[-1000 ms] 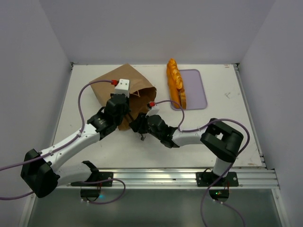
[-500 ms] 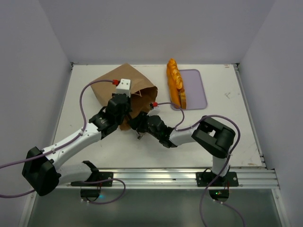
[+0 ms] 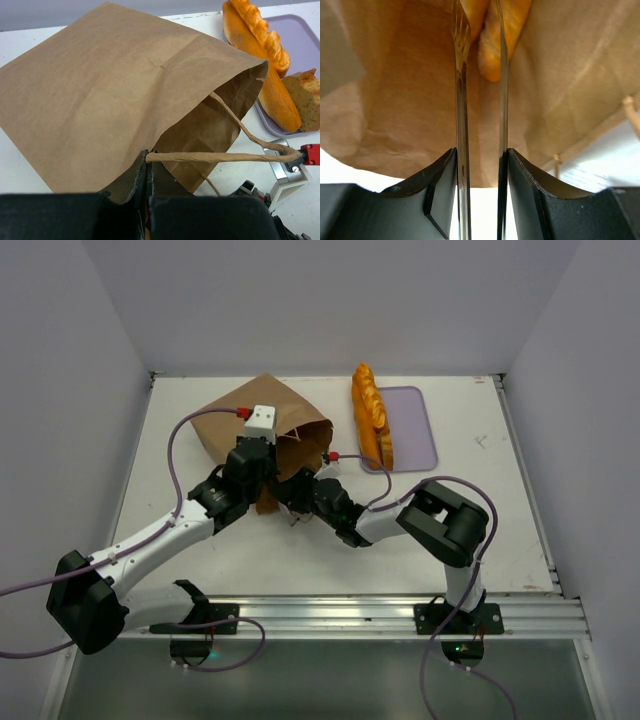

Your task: Take the fake bread out of the paper bag

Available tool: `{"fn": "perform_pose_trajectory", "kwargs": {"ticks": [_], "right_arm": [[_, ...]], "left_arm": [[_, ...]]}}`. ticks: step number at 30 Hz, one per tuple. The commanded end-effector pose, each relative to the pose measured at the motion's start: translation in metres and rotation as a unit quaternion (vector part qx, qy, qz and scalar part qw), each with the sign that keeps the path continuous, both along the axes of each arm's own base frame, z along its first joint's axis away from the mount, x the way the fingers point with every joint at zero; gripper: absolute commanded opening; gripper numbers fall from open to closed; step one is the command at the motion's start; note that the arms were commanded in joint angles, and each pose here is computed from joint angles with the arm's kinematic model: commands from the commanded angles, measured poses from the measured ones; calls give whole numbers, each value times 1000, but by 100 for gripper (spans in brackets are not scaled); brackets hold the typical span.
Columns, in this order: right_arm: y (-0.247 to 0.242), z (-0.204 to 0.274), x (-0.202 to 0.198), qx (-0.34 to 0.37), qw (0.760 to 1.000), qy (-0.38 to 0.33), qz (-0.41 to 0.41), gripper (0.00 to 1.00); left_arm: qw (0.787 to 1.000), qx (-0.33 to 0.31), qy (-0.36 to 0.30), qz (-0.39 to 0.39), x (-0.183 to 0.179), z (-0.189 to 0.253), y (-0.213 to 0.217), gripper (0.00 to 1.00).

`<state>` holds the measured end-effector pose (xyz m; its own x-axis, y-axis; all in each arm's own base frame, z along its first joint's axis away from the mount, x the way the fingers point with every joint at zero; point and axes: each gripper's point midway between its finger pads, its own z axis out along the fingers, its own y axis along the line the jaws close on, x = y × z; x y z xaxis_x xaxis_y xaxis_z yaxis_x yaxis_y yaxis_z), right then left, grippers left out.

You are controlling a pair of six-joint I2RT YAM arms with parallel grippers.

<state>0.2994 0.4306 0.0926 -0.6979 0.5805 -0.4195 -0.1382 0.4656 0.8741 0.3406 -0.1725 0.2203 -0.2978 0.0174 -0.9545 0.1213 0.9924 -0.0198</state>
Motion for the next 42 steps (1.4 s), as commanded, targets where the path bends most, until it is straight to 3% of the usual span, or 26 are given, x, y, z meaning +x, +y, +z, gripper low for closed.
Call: {"fn": "perform_pose_trajectory", "kwargs": {"ticks": [1,29,42], "right_arm": [[6,39,11,64,997,-30,-15,47],[15,41,49,66,995,-38,-61,49],[0,42,46,49,995,-53,-73,49]], "left_arm": [[999,-37,-31,4,7,20,-6,0],[999,-42,-35,-2,4,21,-5,0],[999,-39,-36,-1,4,20,-5,0]]}}
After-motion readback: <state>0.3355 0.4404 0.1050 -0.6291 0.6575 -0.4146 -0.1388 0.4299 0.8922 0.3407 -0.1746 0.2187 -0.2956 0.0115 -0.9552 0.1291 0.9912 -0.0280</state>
